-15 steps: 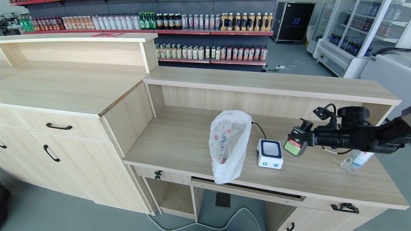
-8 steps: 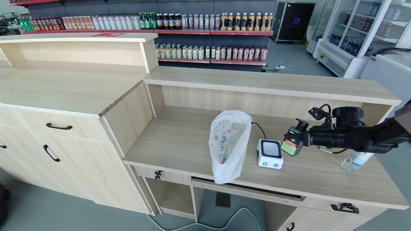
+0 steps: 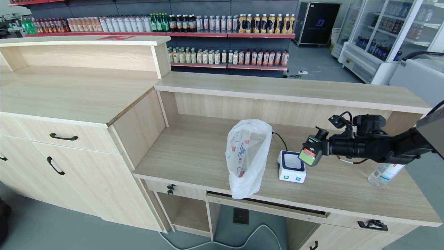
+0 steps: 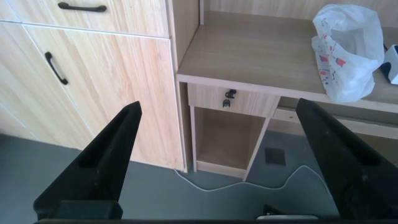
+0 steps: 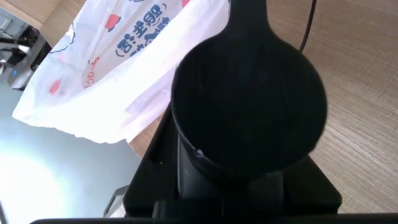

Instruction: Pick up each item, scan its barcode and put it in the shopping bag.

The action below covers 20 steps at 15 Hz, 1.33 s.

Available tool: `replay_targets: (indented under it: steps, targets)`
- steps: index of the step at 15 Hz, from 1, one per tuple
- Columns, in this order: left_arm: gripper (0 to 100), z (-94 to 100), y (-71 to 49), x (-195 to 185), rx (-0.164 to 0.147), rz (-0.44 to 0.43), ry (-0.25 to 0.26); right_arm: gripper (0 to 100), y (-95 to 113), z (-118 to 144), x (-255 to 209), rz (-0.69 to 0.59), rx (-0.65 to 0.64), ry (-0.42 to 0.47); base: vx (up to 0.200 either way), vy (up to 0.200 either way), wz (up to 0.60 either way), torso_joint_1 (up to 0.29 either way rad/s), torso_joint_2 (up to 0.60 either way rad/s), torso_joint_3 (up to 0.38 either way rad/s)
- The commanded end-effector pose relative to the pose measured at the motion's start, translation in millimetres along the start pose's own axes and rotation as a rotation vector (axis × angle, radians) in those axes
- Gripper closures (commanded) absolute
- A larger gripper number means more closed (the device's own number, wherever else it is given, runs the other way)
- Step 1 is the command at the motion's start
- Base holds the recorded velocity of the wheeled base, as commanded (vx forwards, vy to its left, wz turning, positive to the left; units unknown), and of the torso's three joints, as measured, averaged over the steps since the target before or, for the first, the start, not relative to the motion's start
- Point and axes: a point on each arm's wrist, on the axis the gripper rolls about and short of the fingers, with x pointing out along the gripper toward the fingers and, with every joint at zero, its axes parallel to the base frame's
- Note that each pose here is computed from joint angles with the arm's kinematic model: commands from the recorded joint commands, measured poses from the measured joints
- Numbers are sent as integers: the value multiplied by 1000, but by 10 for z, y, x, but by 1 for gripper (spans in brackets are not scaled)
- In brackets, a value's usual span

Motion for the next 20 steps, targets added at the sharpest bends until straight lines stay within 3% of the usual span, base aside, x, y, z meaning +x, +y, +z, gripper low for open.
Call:
replay_targets:
  steps: [1,7,12,15,16,19,20]
  targets:
    - [0,0,0,0,1,0,0,100,-6,-3,53,2,-1,0,0,0,0,0,0,0]
    - [0,0,0,0,-1,0,0,100,-24,-97,163,11,25,18,0,0,0,0,0,0]
    - [0,0,0,0,1,0,0,100,53,75,163,16,21,-23,0,0,0,0,0,0]
    - [0,0,0,0,1,0,0,100,157,339,-317,-86,-165,-87,0,0,0,0,0,0]
    - [0,0,0,0,1,0,0,100,265,320,-802,-226,-328,-60,0,0,0,0,0,0]
    - [0,0,0,0,-1,0,0,100,334,-89,-1818,-480,-660,47,0,0,0,0,0,0]
    - [0,0,0,0,-1,0,0,100,347,-193,-1987,-518,-715,52,0,0,0,0,0,0]
